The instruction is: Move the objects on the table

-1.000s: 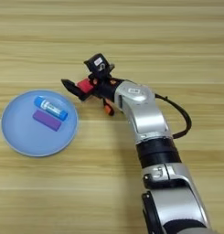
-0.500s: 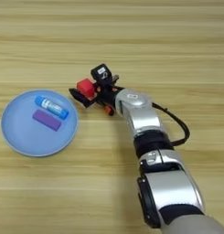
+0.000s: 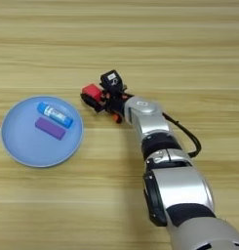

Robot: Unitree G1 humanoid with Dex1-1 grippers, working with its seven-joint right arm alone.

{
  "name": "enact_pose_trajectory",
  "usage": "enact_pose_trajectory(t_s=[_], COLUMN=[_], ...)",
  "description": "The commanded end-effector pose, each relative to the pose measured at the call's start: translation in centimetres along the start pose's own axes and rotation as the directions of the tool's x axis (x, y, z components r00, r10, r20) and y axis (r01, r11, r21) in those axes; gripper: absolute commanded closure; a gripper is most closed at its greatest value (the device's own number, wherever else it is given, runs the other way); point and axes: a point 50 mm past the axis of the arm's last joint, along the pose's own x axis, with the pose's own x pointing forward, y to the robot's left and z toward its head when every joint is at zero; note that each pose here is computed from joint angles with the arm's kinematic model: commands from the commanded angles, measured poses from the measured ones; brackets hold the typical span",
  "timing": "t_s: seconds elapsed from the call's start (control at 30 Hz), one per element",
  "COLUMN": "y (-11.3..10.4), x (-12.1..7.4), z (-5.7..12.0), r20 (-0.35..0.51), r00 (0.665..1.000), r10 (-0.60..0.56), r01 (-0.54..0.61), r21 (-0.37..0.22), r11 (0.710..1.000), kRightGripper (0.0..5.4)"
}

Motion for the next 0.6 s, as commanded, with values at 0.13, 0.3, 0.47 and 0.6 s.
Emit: enact_pose_trajectory(t_s=[0.13,0.3,0.47,0.6], y=[-1.22,-1.21,-1.19,-1.17], x=[0.31,0.38,0.41,0.43], z=[5.26,5.05,4.96,4.81], r20=[0.143,0.129,0.122,0.115], r00=[0.989,0.991,0.992,0.993], r10=[-0.030,-0.030,-0.027,-0.026], r01=[0.044,0.043,0.039,0.037], r21=[-0.097,-0.100,-0.102,-0.103], r11=[0.994,0.994,0.994,0.994], kRightGripper=[2.01,2.48,2.94,3.15])
